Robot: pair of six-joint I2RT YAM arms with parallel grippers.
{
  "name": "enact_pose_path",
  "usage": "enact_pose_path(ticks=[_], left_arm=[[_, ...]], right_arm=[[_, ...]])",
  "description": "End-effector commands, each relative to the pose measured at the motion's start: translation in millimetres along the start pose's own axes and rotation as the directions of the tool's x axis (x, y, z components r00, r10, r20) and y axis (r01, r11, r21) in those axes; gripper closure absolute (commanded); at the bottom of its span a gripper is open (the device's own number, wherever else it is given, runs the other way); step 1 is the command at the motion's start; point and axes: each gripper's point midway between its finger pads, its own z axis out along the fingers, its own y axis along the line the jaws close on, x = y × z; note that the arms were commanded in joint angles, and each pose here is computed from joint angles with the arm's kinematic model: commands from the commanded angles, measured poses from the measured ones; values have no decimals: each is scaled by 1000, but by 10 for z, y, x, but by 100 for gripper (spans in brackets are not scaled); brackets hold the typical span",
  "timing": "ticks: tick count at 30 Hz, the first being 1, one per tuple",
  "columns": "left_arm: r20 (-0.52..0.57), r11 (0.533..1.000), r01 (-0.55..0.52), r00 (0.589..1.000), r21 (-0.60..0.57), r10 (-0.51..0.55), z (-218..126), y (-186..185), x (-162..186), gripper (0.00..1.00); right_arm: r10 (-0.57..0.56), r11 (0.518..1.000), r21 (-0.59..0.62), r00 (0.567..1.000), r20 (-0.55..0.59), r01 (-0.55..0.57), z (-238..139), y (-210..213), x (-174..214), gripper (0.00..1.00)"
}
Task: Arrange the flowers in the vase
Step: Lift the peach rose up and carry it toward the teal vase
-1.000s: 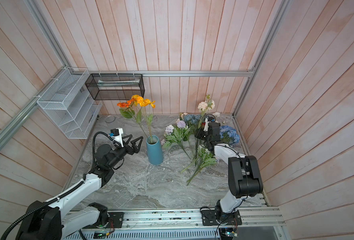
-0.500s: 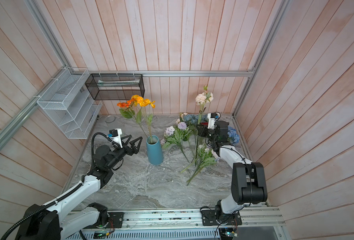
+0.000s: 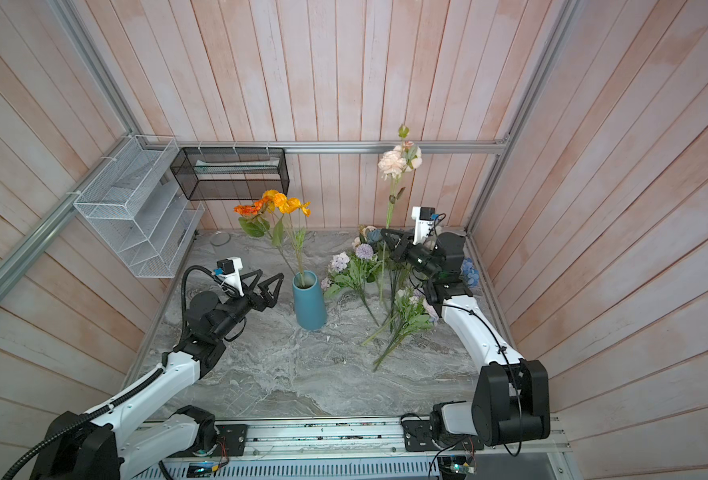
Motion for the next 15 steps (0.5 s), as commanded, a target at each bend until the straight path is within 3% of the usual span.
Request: enact_pose_path(ticks=[1, 9, 15], left_arm=[[14, 1000, 9, 1000, -17, -9, -40, 19, -11, 0], [9, 998, 24, 1000, -52, -23, -95, 64, -11, 0], [14, 997, 20, 1000, -68, -20, -133, 83, -35, 0]], right_arm=[[-113, 986, -108, 989, 98, 123, 85, 559, -298, 100], [-249, 900, -308, 944, 218, 309, 432, 1532, -482, 100], [-282, 837, -390, 913, 294, 384, 679, 1909, -535, 100]])
